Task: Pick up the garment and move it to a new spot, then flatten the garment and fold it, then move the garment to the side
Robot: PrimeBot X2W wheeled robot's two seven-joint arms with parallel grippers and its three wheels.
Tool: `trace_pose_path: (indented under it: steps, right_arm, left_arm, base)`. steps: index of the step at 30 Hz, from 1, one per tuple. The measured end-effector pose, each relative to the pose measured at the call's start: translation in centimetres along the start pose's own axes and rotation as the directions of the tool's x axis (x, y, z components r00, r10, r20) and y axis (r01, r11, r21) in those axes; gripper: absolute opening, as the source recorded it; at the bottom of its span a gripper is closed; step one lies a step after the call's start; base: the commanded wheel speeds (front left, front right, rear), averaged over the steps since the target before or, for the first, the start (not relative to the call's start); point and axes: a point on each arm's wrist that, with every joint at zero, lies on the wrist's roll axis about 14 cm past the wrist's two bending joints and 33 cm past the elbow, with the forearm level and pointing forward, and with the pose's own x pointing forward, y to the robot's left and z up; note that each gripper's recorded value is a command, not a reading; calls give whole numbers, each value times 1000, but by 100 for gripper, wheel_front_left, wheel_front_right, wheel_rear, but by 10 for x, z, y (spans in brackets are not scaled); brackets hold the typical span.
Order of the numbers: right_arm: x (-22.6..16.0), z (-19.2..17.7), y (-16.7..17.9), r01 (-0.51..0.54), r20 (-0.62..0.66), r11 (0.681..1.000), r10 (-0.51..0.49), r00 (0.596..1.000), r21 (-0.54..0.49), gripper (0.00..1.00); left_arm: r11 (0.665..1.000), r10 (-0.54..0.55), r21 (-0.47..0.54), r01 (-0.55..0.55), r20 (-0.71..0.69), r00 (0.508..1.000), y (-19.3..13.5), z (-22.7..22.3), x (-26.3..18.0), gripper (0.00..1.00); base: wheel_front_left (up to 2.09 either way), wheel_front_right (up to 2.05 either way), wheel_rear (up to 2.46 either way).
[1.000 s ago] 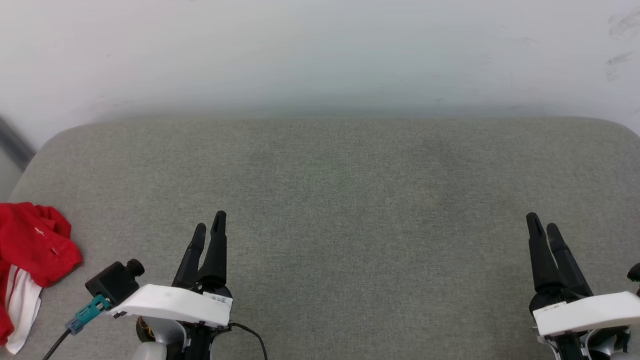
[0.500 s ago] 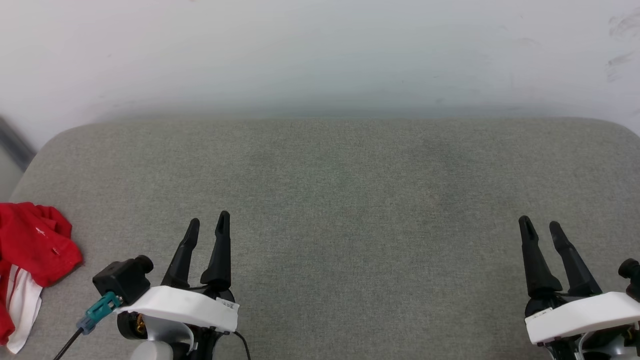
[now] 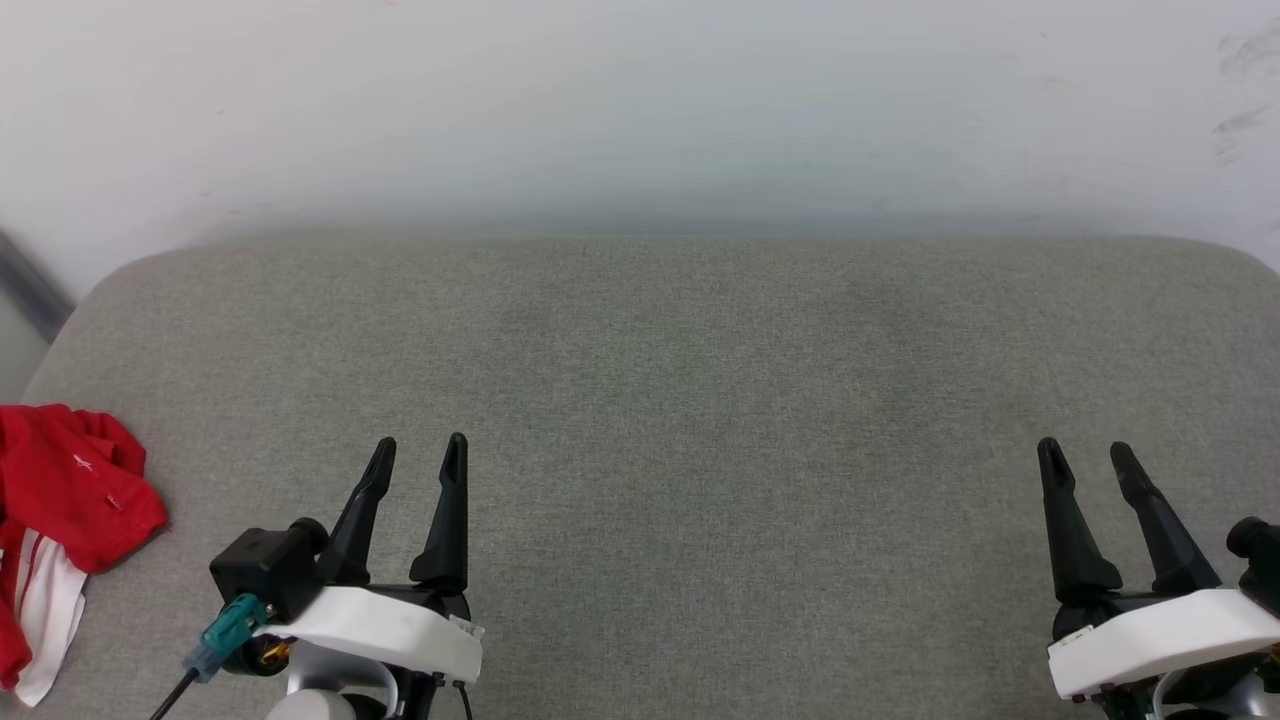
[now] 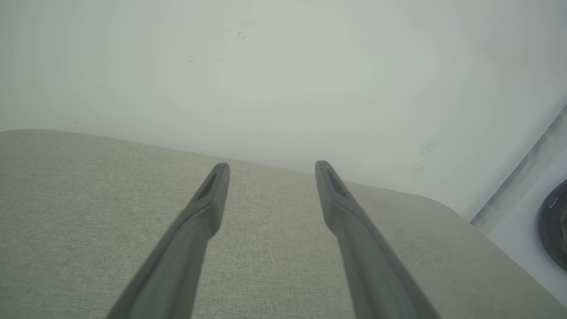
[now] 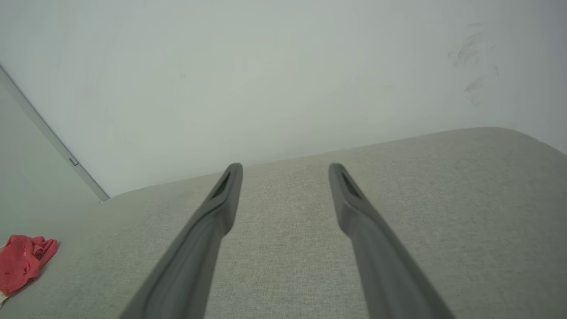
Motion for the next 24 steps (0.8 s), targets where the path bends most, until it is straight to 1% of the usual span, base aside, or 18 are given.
trace_pose_path:
  steps: [10, 24]
  right_arm:
    - [-1, 0, -3, 11, -15, 996, -12, 1000, -84, 100]
    - [-3, 0, -8, 24, -33, 981, -31, 999, -191, 100]
  left_arm:
    - [995, -23, 94, 23, 0, 1000, -4, -2, -1, 100]
    - [982, -36, 184, 39, -22, 999, -6, -12, -3, 100]
  base:
    - [0, 0, 0]
    - [0, 0, 0]
